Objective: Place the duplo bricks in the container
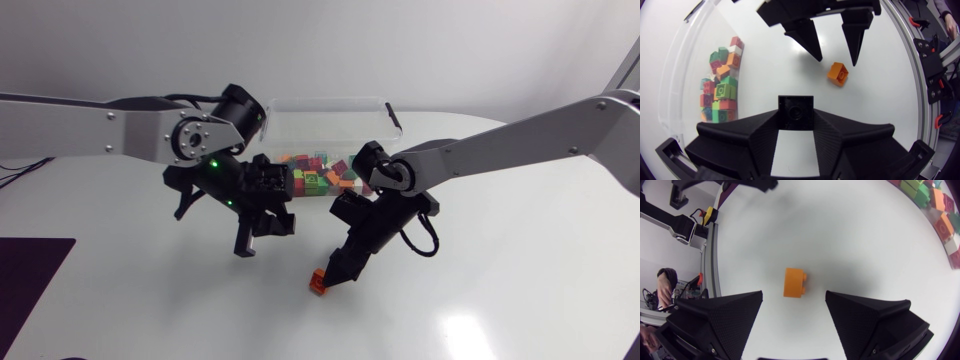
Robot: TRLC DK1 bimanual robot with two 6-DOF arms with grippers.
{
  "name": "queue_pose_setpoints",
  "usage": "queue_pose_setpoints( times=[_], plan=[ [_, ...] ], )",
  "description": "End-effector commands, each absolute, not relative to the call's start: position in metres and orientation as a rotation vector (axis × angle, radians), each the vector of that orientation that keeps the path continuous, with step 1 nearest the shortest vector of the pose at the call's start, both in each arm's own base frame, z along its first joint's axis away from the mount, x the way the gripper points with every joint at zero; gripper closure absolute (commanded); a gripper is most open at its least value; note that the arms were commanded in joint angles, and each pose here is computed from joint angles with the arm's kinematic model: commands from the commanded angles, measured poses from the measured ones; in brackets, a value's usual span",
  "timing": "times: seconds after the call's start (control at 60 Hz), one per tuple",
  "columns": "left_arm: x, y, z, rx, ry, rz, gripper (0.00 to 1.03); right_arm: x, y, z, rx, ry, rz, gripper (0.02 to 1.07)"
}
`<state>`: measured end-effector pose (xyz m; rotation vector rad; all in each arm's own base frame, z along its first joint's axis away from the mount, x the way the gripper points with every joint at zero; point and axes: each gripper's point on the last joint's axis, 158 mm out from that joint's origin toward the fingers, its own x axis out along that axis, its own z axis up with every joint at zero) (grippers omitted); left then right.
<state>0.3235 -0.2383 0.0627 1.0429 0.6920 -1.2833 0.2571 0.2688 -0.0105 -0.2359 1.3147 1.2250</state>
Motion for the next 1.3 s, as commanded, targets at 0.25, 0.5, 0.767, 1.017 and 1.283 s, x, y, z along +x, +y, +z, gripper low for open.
queue_pose_setpoints(
  times=[0.25, 0.5, 0.767, 1.017, 1.283],
  plan=[
    [0.336, -0.227, 0.136, 1.005, 0.537, -1.169, 0.8, 0.25, 0.281, -0.02, -0.206, 1.393, 1.228, 0.48],
    [0.335, -0.219, 0.163, 0.99, 0.487, -1.128, 0.8, 0.241, 0.29, -0.033, -0.215, 1.436, 1.238, 0.59],
    [0.353, -0.222, 0.194, 0.92, 0.428, -1.058, 0.8, 0.238, 0.288, -0.03, -0.228, 1.407, 1.237, 0.82],
    [0.381, -0.228, 0.224, 0.83, 0.357, -0.974, 0.8, 0.244, 0.275, 0.003, -0.301, 1.286, 1.185, 0.83],
    [0.438, -0.26, 0.226, 0.66, 0.308, -0.896, 0.8, 0.289, 0.254, 0.086, -0.33, 1.054, 1.041, 0.83]
  ],
)
